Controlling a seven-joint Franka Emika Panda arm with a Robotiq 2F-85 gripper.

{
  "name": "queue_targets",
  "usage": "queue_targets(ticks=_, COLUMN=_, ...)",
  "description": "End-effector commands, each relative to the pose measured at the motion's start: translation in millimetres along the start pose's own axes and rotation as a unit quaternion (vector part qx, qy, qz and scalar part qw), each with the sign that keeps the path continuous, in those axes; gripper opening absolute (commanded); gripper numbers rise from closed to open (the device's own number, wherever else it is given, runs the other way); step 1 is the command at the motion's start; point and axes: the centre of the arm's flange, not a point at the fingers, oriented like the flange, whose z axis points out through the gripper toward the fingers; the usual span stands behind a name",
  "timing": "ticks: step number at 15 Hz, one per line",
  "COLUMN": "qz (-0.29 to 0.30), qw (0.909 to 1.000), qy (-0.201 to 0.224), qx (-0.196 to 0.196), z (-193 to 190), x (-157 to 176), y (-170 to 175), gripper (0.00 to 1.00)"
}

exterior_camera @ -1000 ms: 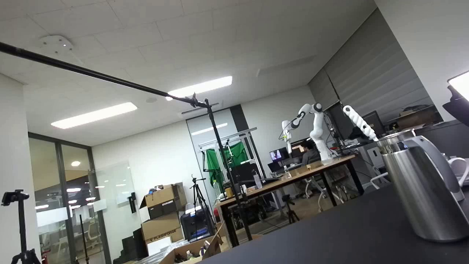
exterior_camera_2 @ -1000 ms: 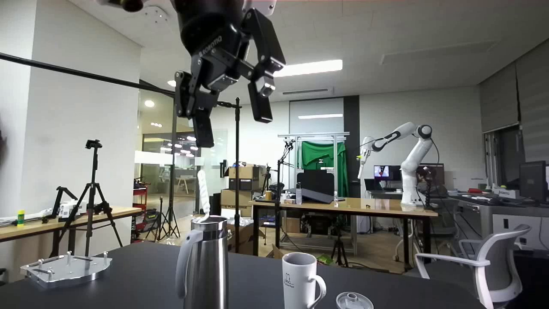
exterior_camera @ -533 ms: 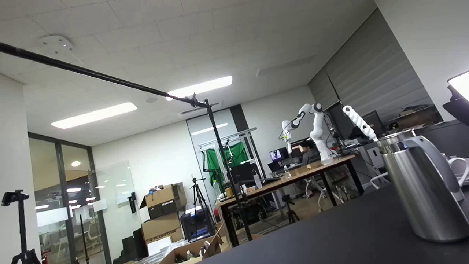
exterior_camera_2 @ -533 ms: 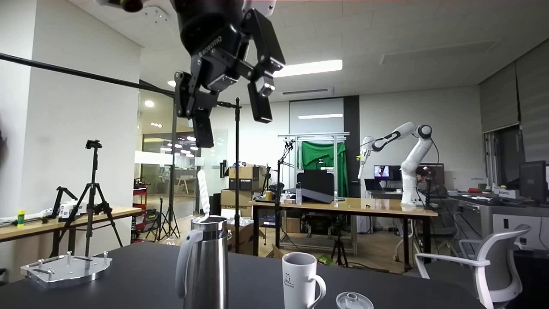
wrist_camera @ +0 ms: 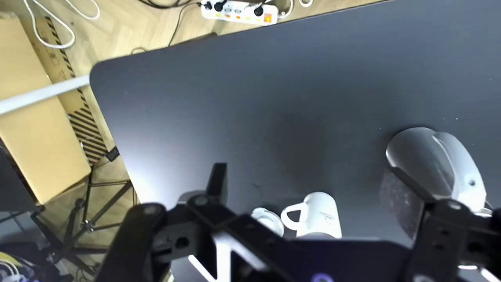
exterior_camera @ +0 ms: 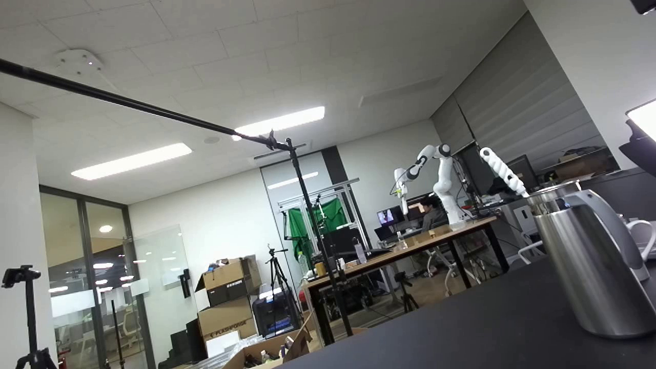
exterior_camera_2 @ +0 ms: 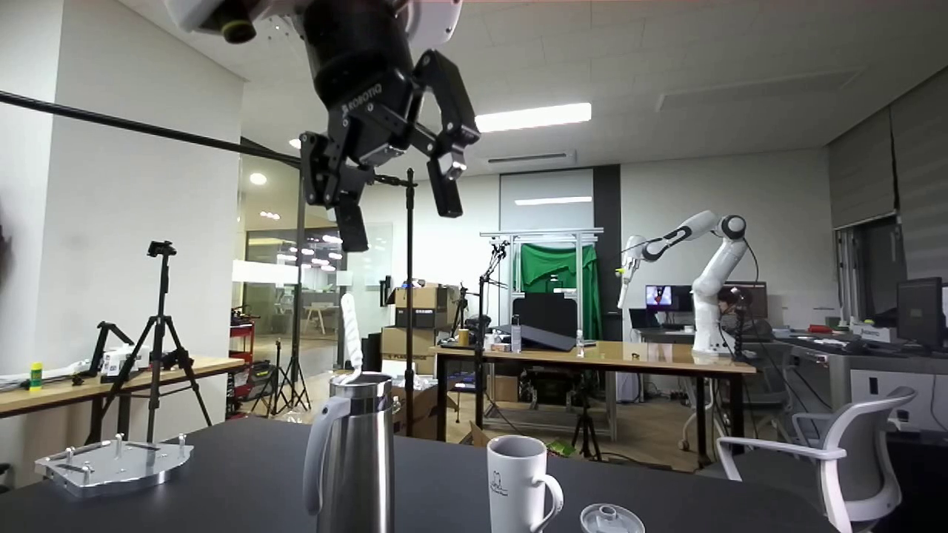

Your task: Use the object to clean the flask

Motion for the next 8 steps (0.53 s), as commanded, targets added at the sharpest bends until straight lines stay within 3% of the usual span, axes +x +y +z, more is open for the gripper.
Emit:
queue_targets(ticks=1, qz=-0.024, qw=0.9992, qy=0.031, qx=0.008, z=-9, x=41, y=-42, gripper=1.00)
queue_targets(ticks=5, qz=-0.162, qw=0.9837, qy=0.075, qx=0.018, z=-18, x=69, y=-113, gripper=1.00)
queue_targets(ticks=8, qz=-0.253, qw=0.9637, qy=0.085, qx=0.012, z=-26, x=90, y=-150, gripper=1.00)
